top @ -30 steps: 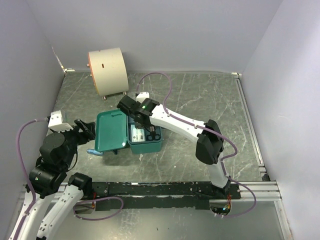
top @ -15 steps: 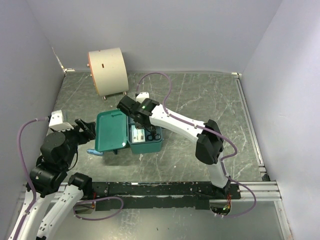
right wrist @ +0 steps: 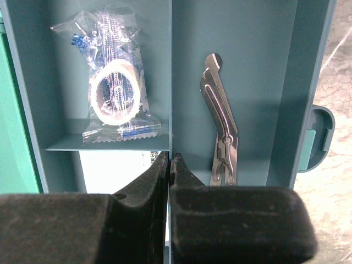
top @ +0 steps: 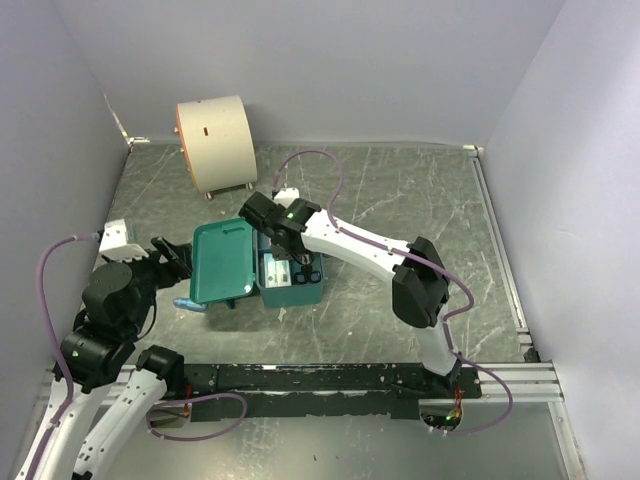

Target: Organize the medicine kit

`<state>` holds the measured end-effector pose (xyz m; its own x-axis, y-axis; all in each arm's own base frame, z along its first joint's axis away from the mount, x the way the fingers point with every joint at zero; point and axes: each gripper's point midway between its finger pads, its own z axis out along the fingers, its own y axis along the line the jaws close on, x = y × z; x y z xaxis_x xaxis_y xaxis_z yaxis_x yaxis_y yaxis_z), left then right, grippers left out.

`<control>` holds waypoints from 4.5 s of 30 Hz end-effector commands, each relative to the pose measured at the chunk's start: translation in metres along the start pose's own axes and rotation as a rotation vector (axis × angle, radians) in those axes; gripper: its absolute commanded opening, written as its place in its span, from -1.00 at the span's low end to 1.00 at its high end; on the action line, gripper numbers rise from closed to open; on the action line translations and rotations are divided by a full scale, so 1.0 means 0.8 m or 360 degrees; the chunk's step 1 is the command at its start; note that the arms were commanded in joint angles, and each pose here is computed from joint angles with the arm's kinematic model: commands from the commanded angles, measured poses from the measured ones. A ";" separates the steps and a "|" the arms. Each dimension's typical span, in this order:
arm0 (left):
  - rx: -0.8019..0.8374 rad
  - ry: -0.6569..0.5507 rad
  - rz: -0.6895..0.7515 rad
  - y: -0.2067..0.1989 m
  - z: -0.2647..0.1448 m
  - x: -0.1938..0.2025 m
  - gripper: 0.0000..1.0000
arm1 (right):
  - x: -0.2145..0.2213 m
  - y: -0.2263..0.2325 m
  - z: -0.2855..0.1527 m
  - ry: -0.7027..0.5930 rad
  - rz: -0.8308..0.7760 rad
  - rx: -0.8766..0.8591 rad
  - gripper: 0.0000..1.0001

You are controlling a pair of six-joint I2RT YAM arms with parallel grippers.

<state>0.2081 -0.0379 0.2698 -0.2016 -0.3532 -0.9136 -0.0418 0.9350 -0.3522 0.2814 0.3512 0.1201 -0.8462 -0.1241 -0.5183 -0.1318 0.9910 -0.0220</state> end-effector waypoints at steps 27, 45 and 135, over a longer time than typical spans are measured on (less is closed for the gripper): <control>-0.0129 0.0474 -0.0094 -0.019 0.083 0.077 0.99 | -0.060 -0.067 -0.097 -0.0553 0.0206 -0.0383 -0.14; -0.0546 0.0777 -0.0454 0.072 0.091 0.167 0.73 | -0.064 -0.192 -0.105 -0.0797 0.0452 -0.0267 -0.33; 0.0896 0.0958 -0.0108 -0.112 0.050 0.076 -0.28 | 0.062 -0.139 0.013 -0.0150 0.0335 -0.0691 -0.27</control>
<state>0.2677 -0.1098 0.2439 -0.6068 -0.2195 -0.7639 0.2888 0.8345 -0.4692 0.2552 0.2139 0.0713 -0.8480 0.0670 -0.5258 -0.1439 0.9256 0.3500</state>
